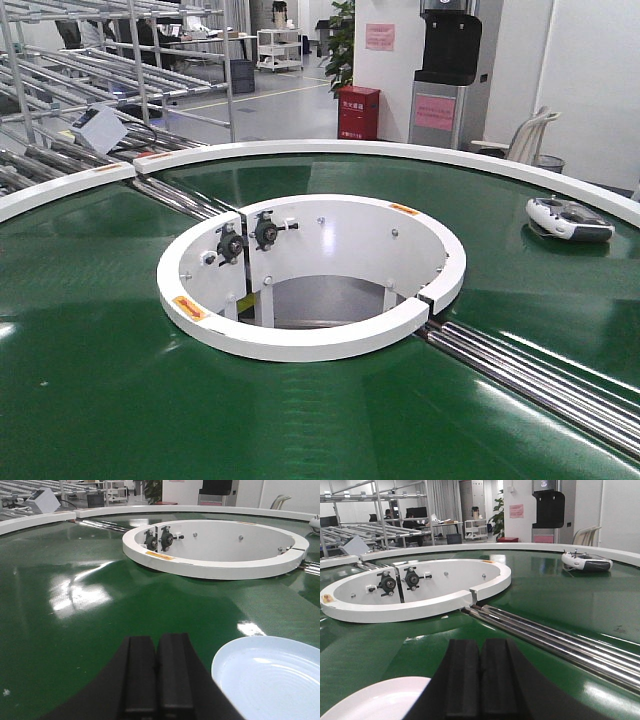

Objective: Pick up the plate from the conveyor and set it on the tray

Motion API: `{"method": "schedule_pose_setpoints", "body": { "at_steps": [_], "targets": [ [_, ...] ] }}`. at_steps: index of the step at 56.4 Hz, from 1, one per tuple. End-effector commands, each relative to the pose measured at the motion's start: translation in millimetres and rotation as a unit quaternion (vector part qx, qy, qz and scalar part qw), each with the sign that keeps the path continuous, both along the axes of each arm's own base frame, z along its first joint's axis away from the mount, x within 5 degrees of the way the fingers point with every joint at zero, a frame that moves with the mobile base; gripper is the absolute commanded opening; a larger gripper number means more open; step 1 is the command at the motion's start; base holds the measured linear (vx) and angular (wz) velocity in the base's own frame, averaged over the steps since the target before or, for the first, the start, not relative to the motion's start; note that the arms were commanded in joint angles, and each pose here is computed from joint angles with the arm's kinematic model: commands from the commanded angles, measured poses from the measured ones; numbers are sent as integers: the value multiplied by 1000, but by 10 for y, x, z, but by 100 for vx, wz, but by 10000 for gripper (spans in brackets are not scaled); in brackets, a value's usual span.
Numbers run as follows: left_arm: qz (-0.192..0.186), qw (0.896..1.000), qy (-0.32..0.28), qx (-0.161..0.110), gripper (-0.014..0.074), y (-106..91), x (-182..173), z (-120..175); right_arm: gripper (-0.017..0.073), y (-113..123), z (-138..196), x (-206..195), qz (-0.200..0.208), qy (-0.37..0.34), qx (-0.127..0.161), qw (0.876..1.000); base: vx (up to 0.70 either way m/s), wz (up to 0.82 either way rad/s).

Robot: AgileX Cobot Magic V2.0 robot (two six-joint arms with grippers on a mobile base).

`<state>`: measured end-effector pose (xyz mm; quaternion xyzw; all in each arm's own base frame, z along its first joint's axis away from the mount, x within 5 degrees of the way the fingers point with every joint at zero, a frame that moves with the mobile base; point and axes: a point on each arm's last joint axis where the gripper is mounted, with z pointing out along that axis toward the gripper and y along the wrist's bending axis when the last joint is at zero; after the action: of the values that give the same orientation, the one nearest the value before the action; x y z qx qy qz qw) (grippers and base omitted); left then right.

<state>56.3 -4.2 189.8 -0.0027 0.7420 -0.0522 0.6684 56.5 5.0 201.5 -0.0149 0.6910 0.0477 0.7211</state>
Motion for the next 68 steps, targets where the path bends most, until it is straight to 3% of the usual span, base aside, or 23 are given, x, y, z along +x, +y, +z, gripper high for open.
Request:
{"method": "schedule_pose_setpoints", "body": {
  "at_steps": [1, 8, 12, 14, 15, 17, 22, 26, 35, 43, 55, 62, 68],
  "targets": [
    [-2, 998, -64, -8, 3, -3, 6, 76, -9, -10, 76, -14, -6, -65, 2, 998, 0, 0],
    [-4, 981, -190, -29, 3, 0, -31, 310, -9, -22, 261, -58, -9, -146, 20, 989, 0, 0],
    [-13, 959, -272, -78, 3, 6, -107, 561, -9, -29, 474, -117, -9, -193, 27, 981, 0, 0],
    [-18, 954, -281, -102, 3, 8, -139, 697, -9, -31, 630, -161, -9, -209, 24, 978, 0, 0],
    [-19, 953, -283, -102, 3, 8, -160, 786, -9, -31, 689, -178, -9, -213, 24, 977, 0, 0],
    [-18, 955, -282, -88, 3, 7, -194, 947, -9, -34, 884, -236, -10, -223, 15, 975, 0, 0],
    [-4, 960, -281, -8, 3, 12, -282, 1484, -9, -36, 1377, -343, -15, -226, -15, 974, 0, 0],
    [5, 959, -281, 27, 3, 15, -261, 1895, -9, -34, 1771, -365, -18, -220, -37, 975, 0, 0],
    [7, 970, -240, 34, 3, -14, 177, 2540, -9, -8, 2456, -116, -16, -192, -50, 980, 0, 0],
    [4, 983, -182, 40, 3, -53, 673, 2563, -9, 31, 2536, 331, -6, -124, -37, 992, 0, 0],
    [2, 989, -141, 43, 18, -71, 911, 2445, 9, 61, 2392, 668, -2, -53, -37, 998, 0, 0],
    [2, 989, -143, 43, 87, -71, 907, 2449, 88, 61, 2387, 676, -2, -51, -38, 998, 0, 0],
    [2, 989, -142, 43, 207, -71, 907, 2446, 232, 61, 2383, 677, -2, -49, -38, 998, 0, 0]
  ]
}}
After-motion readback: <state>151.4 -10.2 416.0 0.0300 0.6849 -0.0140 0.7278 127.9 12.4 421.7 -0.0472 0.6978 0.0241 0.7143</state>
